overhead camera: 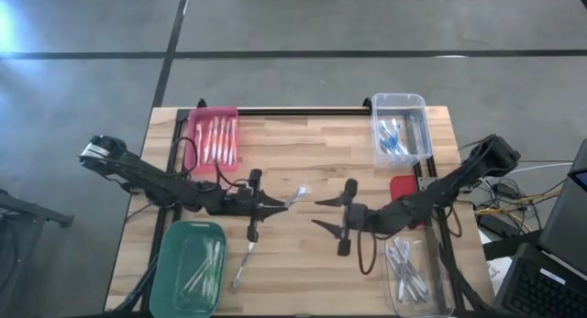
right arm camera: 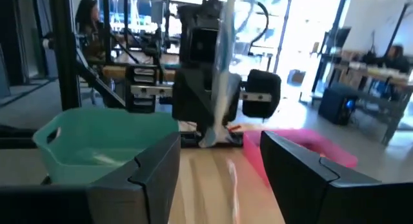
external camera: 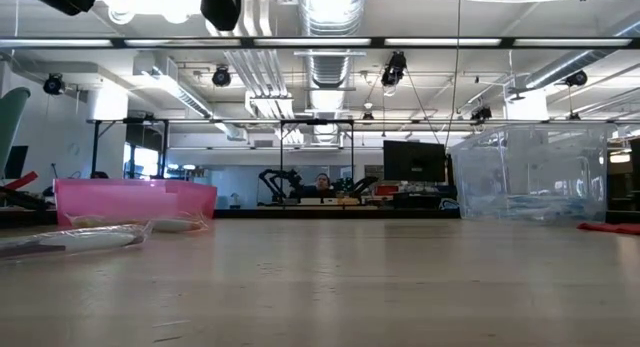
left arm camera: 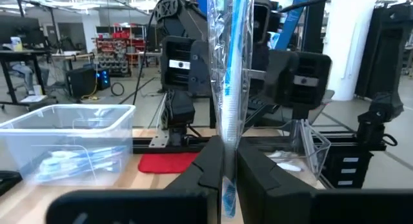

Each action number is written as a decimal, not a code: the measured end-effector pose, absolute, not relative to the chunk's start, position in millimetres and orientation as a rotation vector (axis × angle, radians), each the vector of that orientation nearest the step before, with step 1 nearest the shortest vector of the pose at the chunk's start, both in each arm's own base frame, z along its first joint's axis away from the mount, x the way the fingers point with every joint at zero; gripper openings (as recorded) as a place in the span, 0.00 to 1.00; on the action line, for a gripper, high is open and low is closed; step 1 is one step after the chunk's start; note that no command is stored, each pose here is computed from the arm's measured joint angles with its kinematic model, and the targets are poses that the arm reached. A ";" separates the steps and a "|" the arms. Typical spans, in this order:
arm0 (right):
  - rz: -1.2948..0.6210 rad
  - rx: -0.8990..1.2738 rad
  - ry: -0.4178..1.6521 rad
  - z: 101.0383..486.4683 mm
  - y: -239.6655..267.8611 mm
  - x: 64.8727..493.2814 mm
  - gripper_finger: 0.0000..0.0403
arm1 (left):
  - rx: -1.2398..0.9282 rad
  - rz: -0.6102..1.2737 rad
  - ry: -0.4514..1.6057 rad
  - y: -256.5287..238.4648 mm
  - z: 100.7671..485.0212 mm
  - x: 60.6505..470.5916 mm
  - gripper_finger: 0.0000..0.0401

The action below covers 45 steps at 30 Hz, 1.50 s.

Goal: Pick & Place Toothbrushes
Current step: Put the blue toothbrush into the top transparent bin

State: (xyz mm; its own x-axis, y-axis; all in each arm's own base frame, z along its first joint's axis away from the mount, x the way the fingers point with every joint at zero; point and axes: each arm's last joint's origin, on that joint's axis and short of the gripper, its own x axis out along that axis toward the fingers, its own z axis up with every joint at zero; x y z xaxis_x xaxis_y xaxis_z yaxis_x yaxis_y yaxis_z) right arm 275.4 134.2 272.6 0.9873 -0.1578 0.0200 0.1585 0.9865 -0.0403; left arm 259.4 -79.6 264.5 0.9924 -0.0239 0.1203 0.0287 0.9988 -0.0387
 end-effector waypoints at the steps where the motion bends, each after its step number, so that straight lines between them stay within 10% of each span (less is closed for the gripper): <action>1: -0.159 -0.057 -0.025 271.3 135.8 278.2 0.52 | -0.037 -0.025 -0.122 -79.4 264.6 259.4 0.06; 27: -0.260 -0.182 -0.130 297.8 157.5 351.1 0.39 | -0.008 -0.151 -0.152 -82.8 267.0 258.9 0.06; 45: -0.250 -0.158 -0.095 296.2 157.4 351.2 0.05 | 0.016 -0.149 -0.152 -82.9 266.8 258.9 0.06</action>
State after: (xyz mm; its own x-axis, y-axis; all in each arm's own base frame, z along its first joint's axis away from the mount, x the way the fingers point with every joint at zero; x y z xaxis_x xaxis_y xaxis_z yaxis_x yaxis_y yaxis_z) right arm 351.2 157.4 296.2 0.9646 -0.2382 0.1134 0.2531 0.9567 -0.1437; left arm 258.9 -82.9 266.8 0.9774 -0.1493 0.1495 0.1469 0.9888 0.0273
